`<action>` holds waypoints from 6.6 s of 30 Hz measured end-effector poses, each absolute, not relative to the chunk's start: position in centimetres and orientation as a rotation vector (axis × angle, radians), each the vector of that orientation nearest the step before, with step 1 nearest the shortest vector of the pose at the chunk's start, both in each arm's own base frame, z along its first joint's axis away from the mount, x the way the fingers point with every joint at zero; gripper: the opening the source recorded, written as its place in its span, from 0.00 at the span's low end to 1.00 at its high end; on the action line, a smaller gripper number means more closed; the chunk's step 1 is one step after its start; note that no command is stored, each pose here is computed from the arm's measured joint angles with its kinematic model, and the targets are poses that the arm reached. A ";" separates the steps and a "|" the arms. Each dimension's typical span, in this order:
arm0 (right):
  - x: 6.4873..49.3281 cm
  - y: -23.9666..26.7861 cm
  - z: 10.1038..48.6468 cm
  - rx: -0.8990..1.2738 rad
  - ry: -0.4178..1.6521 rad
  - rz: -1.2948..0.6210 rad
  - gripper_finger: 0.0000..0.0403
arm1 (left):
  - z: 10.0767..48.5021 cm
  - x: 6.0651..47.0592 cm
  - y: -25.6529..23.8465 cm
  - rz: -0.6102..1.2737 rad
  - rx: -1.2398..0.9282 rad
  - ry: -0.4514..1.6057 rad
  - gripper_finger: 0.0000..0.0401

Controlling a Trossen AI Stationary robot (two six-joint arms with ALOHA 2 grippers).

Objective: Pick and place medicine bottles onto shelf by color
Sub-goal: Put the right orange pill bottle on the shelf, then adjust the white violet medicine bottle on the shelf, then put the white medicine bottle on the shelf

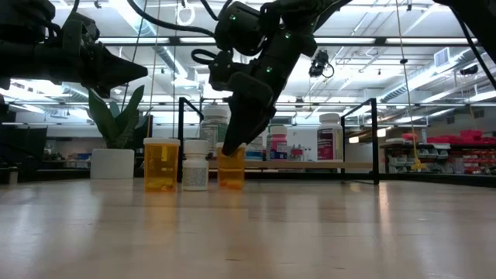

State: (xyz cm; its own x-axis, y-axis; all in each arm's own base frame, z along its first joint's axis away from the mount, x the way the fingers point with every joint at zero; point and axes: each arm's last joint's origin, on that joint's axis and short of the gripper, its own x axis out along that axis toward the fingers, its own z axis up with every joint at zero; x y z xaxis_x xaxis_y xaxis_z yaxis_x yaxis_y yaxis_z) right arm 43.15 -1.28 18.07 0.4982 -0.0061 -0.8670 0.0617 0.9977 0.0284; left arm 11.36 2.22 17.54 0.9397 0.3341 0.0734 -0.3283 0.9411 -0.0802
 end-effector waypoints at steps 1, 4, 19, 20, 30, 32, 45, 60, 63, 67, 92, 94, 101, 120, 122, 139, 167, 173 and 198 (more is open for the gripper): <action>43.1 -1.3 18.2 0.058 1.050 -0.041 0.57 | 17.5 11.4 2.2 0.338 -0.067 -0.086 0.08; 42.8 -1.3 18.7 0.058 1.052 -0.042 0.57 | 17.5 11.4 2.2 0.338 -0.067 -0.086 0.09; 40.2 -3.0 22.8 0.034 1.077 -0.111 0.57 | 17.5 11.4 2.2 0.339 -0.067 -0.086 0.08; 40.0 -3.2 23.0 0.029 1.086 -0.124 0.57 | 17.5 11.4 2.2 0.339 -0.067 -0.086 0.07; 37.1 -5.3 24.5 0.053 1.114 -0.185 0.57 | 17.5 11.4 2.2 0.339 -0.067 -0.086 0.10; 36.2 -5.6 24.3 0.067 1.109 -0.202 0.57 | 17.5 11.4 2.2 0.339 -0.067 -0.087 0.10; 31.0 -10.4 24.0 0.153 1.049 -0.408 0.57 | 17.5 11.4 2.2 0.339 -0.067 -0.087 0.09; 28.4 -17.6 24.3 0.231 0.975 -0.604 0.57 | 17.5 11.4 2.2 0.339 -0.067 -0.087 0.08; 28.4 -18.1 24.5 0.226 0.938 -0.617 0.57 | 17.5 11.4 2.2 0.339 -0.067 -0.086 0.08; 28.9 -18.5 24.1 0.220 0.914 -0.619 0.57 | 17.5 11.4 2.2 0.339 -0.067 -0.087 0.09; 29.3 -20.0 22.3 0.241 0.934 -0.674 0.58 | 17.5 11.4 2.2 0.339 -0.067 -0.086 0.10; 29.3 -20.0 22.3 0.241 0.934 -0.674 0.60 | 17.5 11.4 2.2 0.339 -0.067 -0.086 0.10; 29.3 -20.0 22.3 0.241 0.935 -0.674 0.66 | 17.5 11.4 2.2 0.338 -0.067 -0.086 0.08; 28.0 -17.4 26.0 0.212 0.889 -0.727 0.67 | 17.5 11.4 2.2 0.339 -0.067 -0.086 0.08; 27.7 -17.3 26.9 0.200 0.846 -0.741 0.66 | 17.5 11.4 2.2 0.339 -0.067 -0.086 0.07; 27.9 -25.3 33.4 0.245 0.926 -0.951 0.66 | 17.5 11.4 2.2 0.339 -0.067 -0.086 0.09; 26.5 -28.8 30.9 0.509 1.085 -0.903 0.66 | 17.5 11.4 2.2 0.339 -0.067 -0.086 0.08; 26.4 -28.5 30.8 0.539 1.108 -0.887 0.66 | 17.5 11.4 2.2 0.339 -0.067 -0.086 0.10; 31.1 -23.6 33.0 0.366 1.076 -0.714 0.66 | 17.5 11.4 2.2 0.339 -0.067 -0.086 0.10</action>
